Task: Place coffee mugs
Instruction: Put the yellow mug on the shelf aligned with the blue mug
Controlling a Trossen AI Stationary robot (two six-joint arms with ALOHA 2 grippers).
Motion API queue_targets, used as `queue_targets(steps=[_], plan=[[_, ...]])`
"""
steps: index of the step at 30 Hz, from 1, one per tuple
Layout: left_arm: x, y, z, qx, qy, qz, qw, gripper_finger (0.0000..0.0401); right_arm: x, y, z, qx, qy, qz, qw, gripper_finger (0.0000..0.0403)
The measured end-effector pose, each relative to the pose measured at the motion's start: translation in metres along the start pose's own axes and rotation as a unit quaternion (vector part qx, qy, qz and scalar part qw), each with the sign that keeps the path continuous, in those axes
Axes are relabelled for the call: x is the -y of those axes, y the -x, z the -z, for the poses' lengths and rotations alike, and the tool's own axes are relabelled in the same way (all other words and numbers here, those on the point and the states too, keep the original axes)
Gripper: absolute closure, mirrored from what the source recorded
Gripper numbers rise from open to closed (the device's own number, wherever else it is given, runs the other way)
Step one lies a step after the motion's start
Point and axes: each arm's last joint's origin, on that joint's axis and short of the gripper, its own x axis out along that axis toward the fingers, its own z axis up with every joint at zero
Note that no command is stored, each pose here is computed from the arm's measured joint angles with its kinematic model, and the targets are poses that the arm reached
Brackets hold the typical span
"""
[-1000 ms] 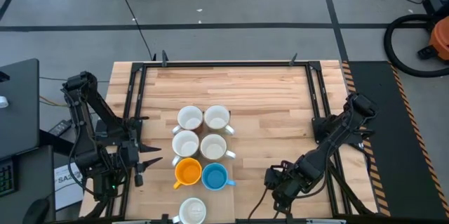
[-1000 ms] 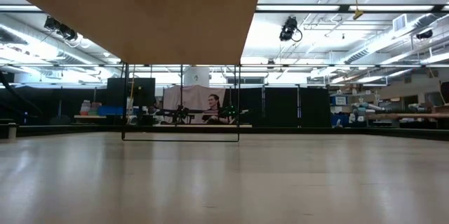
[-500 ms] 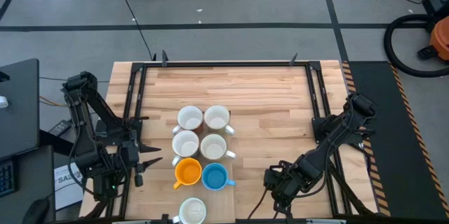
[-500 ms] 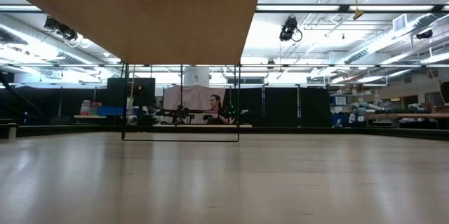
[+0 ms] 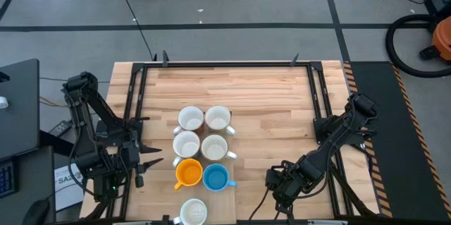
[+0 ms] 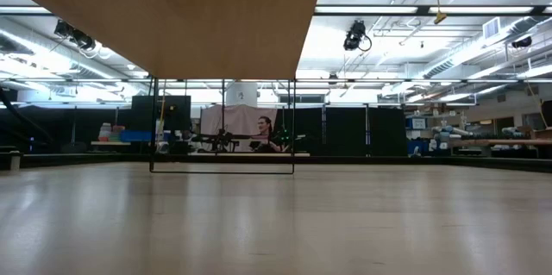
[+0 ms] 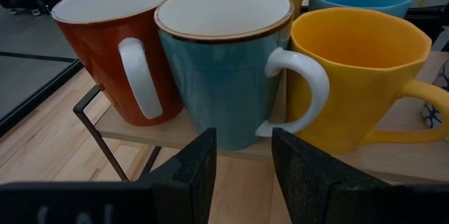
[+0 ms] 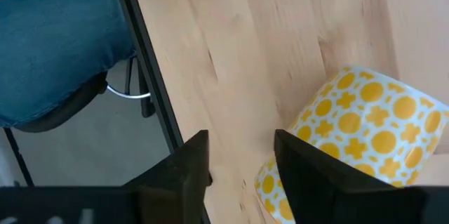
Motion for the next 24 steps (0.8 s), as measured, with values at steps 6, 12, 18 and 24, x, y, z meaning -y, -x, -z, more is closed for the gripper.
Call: queue_targets(steps=[6,12,18,24], plan=[[0.0,0.0,0.0,0.0,0.0,0.0,1.0,0.0257,0.001,0.0,0.0,0.006,-0.002,0.006,1.0,0.0192],[0.0,0.0,0.0,0.0,0.0,0.0,1.0,0.0257,-0.01,0.0,-0.004,0.025,0.001,-0.051,0.998,0.0179],[0.0,0.0,0.0,0.0,0.002,0.001,1.0,0.0257,-0.027,0.002,0.011,-0.046,0.006,-0.133,0.99,0.018],[0.0,0.0,0.0,0.0,0.003,0.001,1.0,0.0257,-0.032,0.001,0.048,-0.094,-0.031,-0.086,0.991,0.018]])
